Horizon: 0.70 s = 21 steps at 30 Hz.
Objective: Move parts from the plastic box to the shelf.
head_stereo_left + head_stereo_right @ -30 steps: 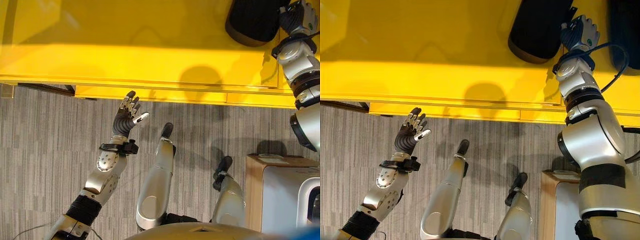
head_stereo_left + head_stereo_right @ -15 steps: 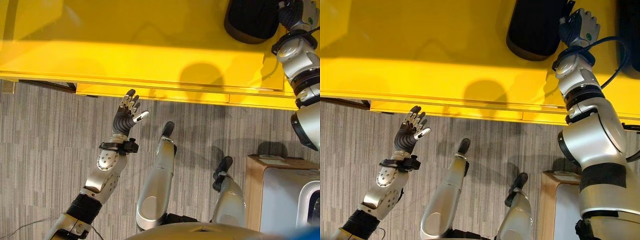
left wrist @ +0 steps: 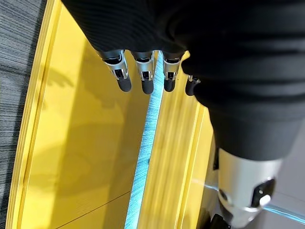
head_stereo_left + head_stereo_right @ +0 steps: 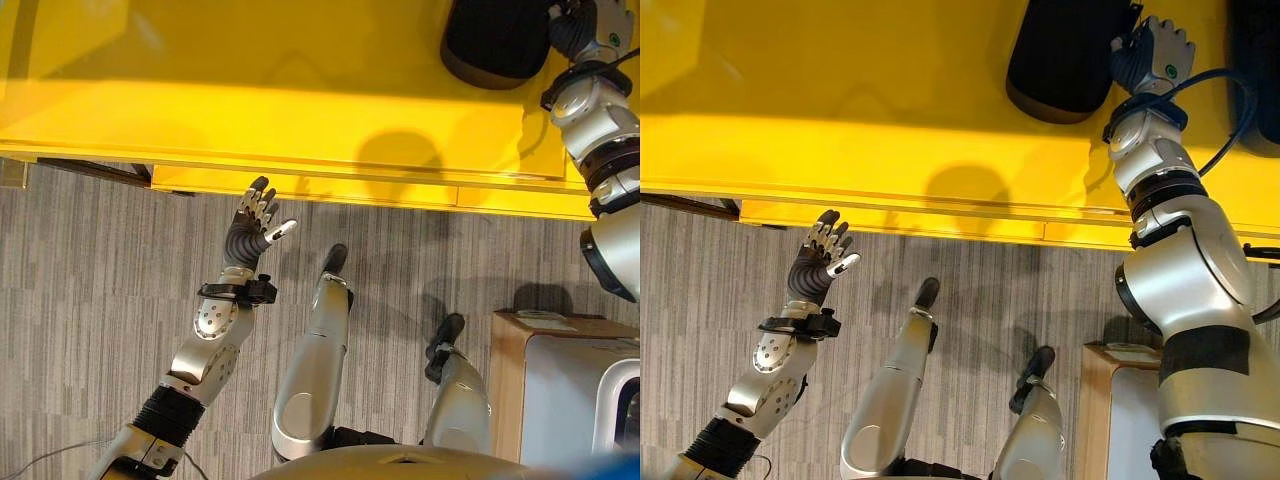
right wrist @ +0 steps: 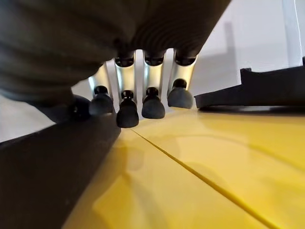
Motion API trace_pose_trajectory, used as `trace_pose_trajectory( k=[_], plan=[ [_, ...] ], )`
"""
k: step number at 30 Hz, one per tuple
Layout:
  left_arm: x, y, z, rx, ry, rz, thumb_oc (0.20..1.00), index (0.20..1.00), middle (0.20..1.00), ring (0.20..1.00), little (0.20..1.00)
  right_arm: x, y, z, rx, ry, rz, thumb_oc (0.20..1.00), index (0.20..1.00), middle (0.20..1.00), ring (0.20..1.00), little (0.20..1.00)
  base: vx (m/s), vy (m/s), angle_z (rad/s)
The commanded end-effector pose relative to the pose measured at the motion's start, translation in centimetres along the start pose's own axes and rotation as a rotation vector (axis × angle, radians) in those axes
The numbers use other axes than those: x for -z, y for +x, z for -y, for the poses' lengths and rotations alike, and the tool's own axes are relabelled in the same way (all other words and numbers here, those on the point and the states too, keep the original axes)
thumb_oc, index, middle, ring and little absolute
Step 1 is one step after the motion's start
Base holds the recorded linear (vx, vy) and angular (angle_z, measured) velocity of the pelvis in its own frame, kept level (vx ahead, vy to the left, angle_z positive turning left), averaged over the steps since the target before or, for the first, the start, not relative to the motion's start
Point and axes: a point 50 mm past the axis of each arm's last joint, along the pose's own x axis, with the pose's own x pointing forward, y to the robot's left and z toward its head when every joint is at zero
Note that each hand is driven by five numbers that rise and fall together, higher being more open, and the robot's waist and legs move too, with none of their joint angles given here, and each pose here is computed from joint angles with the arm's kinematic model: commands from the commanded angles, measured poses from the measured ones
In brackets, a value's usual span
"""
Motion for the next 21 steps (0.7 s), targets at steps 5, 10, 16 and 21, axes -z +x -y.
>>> trace_pose_trajectory(
  k=[5, 10, 16, 21],
  plan=[
    [-1.16, 0.15, -0.05, 0.003, 0.003, 0.097, 1.0, 1.0, 1.0, 1.0, 1.0, -0.32, 1.22, 3.42, 0.116, -0.072, 0.085, 0.2, 0.2, 0.2, 0.2, 0.2, 0.0, 0.0, 0.0],
    [-1.16, 0.14, -0.17, 0.001, 0.007, 0.097, 1.0, 1.0, 1.0, 1.0, 1.0, -0.2, 1.18, 3.54, 0.122, -0.106, 0.104, 0.2, 0.2, 0.2, 0.2, 0.2, 0.0, 0.0, 0.0],
    [-1.22, 0.04, -0.39, -0.006, 0.011, 0.101, 1.0, 1.0, 1.0, 1.0, 1.0, -0.25, 1.13, 3.73, 0.128, -0.149, 0.139, 0.2, 0.2, 0.2, 0.2, 0.2, 0.0, 0.0, 0.0],
    [-1.23, 0.05, -0.43, -0.007, 0.012, 0.103, 1.0, 1.0, 1.0, 1.0, 1.0, -0.09, 1.11, 3.87, 0.131, -0.174, 0.151, 0.2, 0.2, 0.2, 0.2, 0.2, 0.0, 0.0, 0.0]
  ],
)
